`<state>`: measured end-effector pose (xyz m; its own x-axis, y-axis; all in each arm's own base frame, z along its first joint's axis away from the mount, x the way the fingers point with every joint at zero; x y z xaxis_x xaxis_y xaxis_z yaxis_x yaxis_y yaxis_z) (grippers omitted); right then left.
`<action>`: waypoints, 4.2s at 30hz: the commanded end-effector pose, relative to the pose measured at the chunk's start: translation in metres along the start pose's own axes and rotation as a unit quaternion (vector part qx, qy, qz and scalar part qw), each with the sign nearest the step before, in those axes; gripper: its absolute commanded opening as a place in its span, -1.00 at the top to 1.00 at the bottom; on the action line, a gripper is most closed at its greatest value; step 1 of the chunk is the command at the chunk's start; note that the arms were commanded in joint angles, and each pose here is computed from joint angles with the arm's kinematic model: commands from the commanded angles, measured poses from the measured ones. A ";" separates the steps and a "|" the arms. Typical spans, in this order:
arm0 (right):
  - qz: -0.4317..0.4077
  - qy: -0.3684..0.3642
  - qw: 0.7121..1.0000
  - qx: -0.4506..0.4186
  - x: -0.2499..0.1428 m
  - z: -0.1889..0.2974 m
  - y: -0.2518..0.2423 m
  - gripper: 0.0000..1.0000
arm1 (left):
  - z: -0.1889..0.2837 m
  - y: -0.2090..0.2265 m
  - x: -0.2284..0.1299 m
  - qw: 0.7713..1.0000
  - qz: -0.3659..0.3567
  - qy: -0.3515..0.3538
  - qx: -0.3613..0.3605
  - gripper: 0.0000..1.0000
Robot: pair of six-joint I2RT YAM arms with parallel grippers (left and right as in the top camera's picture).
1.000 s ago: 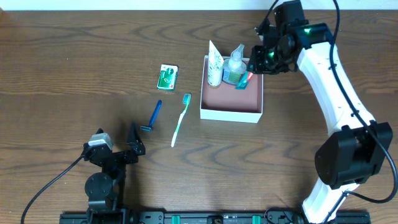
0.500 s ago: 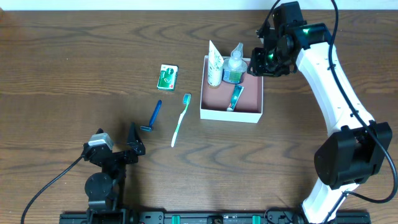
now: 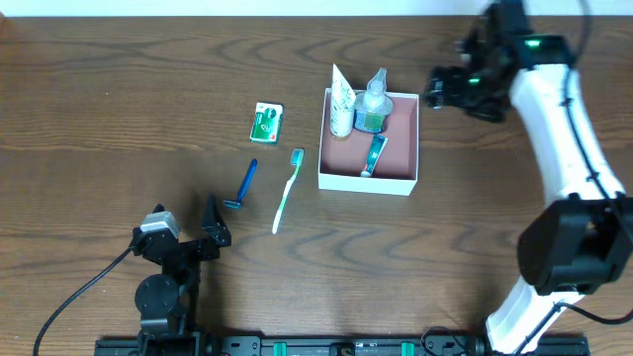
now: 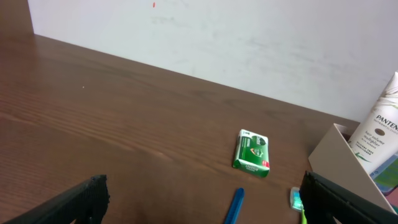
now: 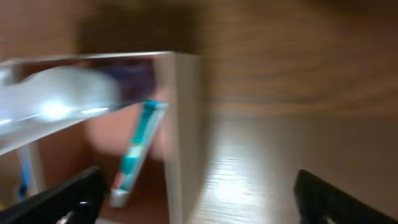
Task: Pack container
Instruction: 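Lower the tube into the box, open the right gripper, withdraw right, then reach the left gripper toward the green Dettol soap bar, then lower the left gripper over the Dettol bar and close on it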
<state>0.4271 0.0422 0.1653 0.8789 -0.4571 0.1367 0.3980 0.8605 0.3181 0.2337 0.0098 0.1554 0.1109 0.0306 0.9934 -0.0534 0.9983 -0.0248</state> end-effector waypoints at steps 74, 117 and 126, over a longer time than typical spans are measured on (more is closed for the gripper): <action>-0.117 -0.011 0.990 -0.074 0.026 0.022 -0.099 -0.99 | 0.023 -0.039 0.120 0.942 -0.053 0.308 -0.126 -0.96; -0.117 -0.011 0.990 -0.074 0.026 0.022 -0.099 -0.98 | -0.188 -0.072 -0.009 0.836 -0.091 0.537 -0.066 -0.96; -0.117 -0.011 0.990 -0.074 0.026 0.022 -0.099 -0.98 | -0.214 -0.079 -0.030 0.843 -0.103 0.522 -0.081 -0.96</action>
<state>0.4040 -0.0551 0.1576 0.7664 -0.6353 0.0949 0.6094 0.7658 0.2056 0.4399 -0.0601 0.1139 0.9196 -0.1738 0.3523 0.1805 0.9835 0.0139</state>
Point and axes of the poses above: each gripper's point midway between its finger pads, its own z axis back along the fingers, its own y axis along the line the jaws close on, x = y × z, the point moved 1 cm from there along z, back along the fingers, and after that the axes turned 14 degrees about -z, right-handed, at the moved point
